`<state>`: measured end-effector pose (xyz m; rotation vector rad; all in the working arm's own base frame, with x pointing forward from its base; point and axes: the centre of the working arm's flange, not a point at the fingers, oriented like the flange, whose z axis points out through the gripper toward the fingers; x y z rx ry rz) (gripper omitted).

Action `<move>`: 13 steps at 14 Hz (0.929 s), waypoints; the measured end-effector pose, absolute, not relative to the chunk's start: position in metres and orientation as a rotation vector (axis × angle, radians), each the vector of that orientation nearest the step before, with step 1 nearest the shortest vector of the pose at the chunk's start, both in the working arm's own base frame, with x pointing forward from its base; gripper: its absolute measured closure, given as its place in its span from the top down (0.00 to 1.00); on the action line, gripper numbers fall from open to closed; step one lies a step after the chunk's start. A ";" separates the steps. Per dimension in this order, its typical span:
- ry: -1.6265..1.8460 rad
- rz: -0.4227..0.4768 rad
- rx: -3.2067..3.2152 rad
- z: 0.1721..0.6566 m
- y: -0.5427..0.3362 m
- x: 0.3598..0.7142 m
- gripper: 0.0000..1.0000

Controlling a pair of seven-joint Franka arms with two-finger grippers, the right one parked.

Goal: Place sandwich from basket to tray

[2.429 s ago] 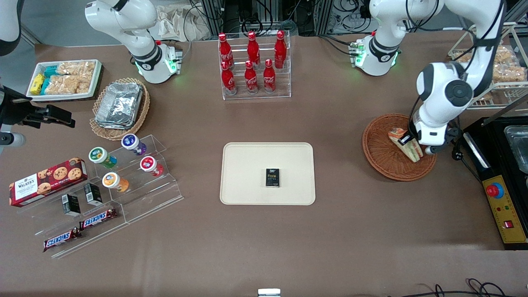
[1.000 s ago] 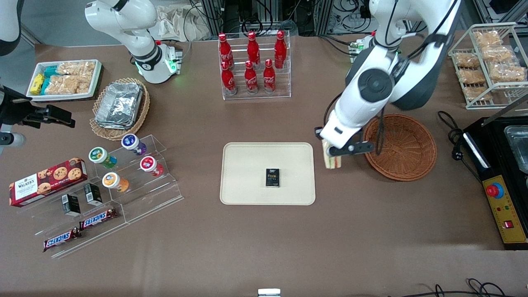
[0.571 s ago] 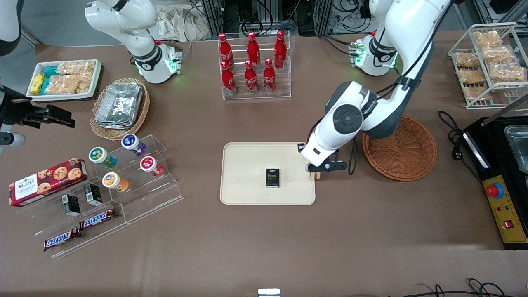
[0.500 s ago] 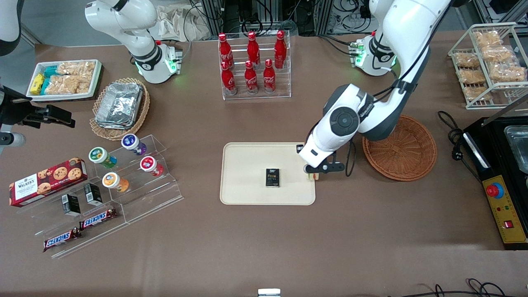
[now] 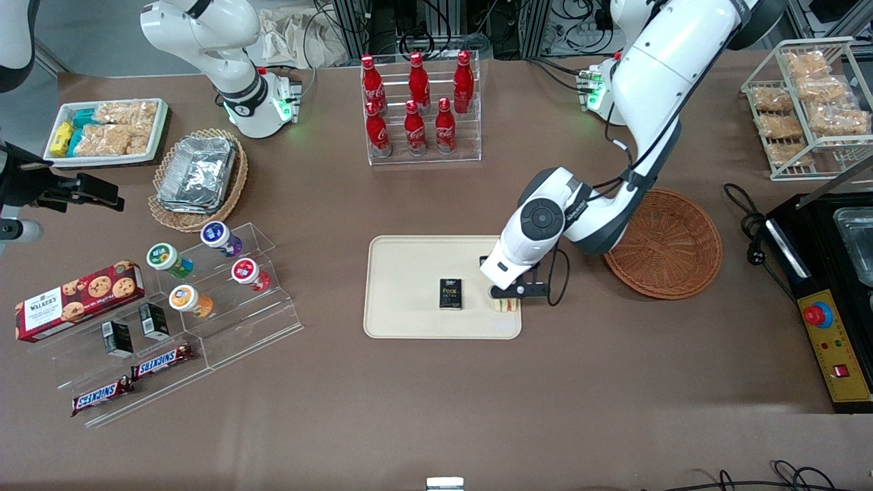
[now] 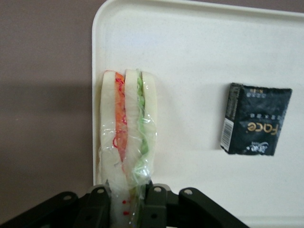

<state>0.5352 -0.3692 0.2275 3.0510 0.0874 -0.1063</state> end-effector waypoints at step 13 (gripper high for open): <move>0.246 0.127 3.093 0.373 -0.356 0.574 1.00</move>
